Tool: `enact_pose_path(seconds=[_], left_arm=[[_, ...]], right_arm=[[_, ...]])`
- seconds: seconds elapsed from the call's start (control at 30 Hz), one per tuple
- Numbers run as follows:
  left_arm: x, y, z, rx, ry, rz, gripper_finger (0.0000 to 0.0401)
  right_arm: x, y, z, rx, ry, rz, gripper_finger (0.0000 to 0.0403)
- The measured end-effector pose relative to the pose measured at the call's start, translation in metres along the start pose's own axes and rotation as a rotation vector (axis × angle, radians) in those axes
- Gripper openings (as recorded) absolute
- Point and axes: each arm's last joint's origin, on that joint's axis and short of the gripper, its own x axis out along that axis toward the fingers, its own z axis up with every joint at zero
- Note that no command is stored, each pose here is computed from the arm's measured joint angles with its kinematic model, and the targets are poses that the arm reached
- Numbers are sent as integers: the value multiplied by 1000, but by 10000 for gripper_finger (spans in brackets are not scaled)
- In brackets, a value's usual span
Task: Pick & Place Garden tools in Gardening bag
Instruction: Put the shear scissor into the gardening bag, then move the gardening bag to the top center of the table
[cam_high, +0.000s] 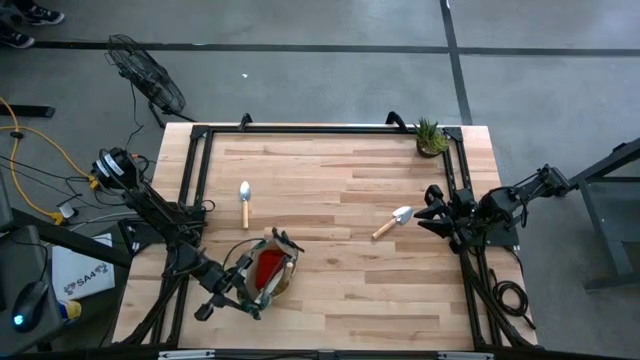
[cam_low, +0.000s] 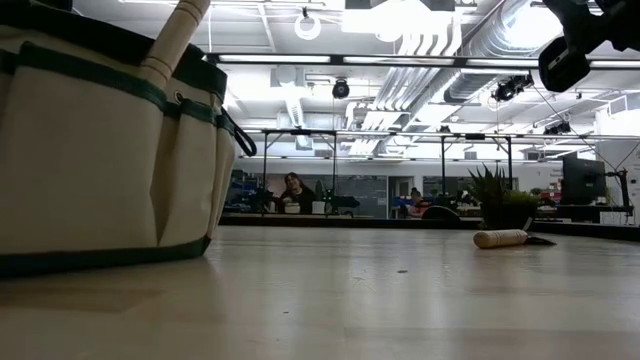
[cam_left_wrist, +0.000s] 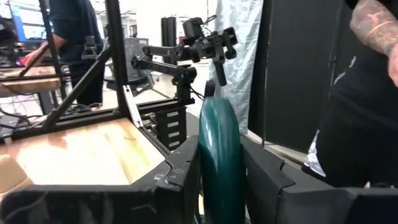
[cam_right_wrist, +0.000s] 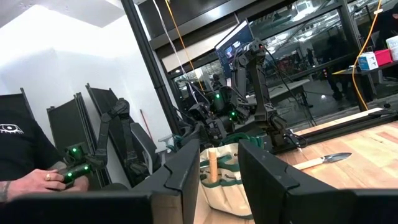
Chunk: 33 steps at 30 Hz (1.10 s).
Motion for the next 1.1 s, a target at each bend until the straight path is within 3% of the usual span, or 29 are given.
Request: enact_pose_path(seconds=[0.37, 0.67, 0.93, 1.1], left_arm=[[0, 1, 1, 58, -5, 37, 102], [-1, 3, 10, 63, -95, 105, 104], [-1, 3, 12, 103, -114, 111, 104], [-1, 2, 13, 80, -122, 60, 104]], right_arm=[[0, 0, 0, 0, 0, 0, 103], [0, 0, 0, 0, 0, 0, 103], [0, 0, 0, 0, 0, 1, 103], [0, 0, 0, 0, 0, 0, 103]])
